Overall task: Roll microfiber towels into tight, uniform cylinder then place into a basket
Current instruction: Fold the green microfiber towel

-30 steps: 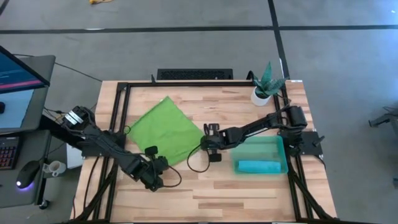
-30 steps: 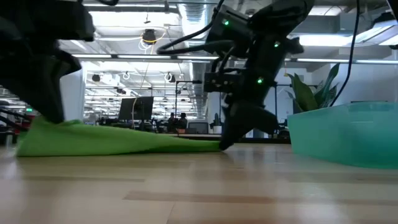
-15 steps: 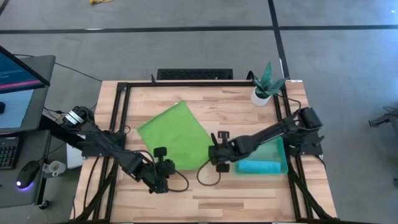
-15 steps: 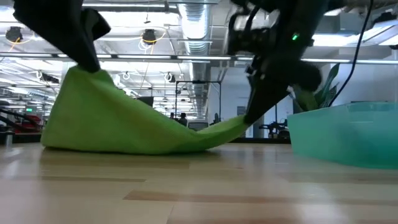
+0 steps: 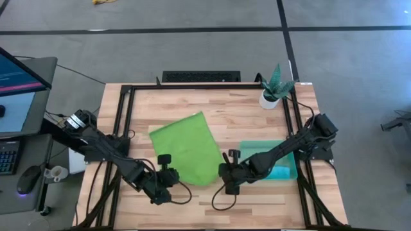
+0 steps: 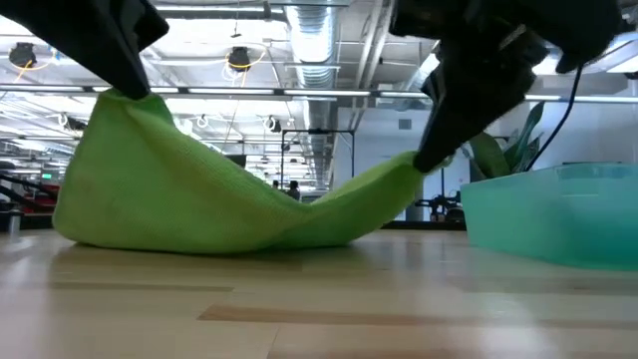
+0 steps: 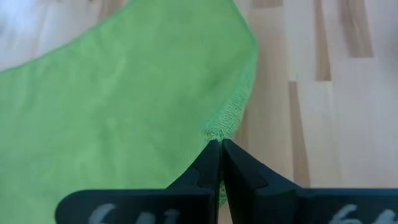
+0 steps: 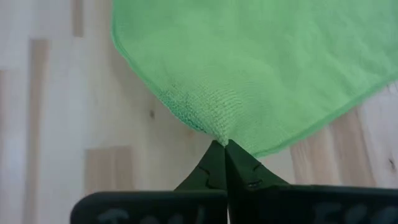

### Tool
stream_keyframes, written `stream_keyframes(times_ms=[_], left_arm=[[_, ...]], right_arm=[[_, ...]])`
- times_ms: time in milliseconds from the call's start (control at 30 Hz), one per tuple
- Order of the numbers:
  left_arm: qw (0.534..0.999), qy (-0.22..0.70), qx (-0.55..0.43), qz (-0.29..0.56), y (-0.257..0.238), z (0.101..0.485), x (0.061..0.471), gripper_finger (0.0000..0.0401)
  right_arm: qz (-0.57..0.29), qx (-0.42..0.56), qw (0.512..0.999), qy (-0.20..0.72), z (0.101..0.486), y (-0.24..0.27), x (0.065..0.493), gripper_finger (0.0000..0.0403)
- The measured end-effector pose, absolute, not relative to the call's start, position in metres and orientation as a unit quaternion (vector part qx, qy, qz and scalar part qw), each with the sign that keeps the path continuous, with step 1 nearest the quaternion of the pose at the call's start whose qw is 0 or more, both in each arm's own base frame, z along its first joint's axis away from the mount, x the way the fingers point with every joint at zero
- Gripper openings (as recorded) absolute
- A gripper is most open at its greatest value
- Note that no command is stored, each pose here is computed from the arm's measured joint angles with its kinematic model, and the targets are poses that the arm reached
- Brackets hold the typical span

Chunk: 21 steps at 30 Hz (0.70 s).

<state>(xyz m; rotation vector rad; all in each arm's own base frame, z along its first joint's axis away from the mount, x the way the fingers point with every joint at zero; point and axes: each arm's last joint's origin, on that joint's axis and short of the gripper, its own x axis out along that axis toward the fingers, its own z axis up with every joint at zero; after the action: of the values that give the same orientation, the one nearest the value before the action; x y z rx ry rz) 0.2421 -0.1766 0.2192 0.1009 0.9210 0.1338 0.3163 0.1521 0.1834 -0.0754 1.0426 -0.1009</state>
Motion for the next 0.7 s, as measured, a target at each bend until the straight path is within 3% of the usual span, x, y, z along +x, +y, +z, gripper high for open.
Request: stream_keyframes(times_ms=[700], left_arm=[[0.893, 0.442, 0.062, 0.056, -0.1857, 0.2189, 0.2335, 0.0000]], right_arm=[[-0.021, 0.002, 0.876, 0.481, 0.1860, 0.1591, 0.3197, 0.0006]])
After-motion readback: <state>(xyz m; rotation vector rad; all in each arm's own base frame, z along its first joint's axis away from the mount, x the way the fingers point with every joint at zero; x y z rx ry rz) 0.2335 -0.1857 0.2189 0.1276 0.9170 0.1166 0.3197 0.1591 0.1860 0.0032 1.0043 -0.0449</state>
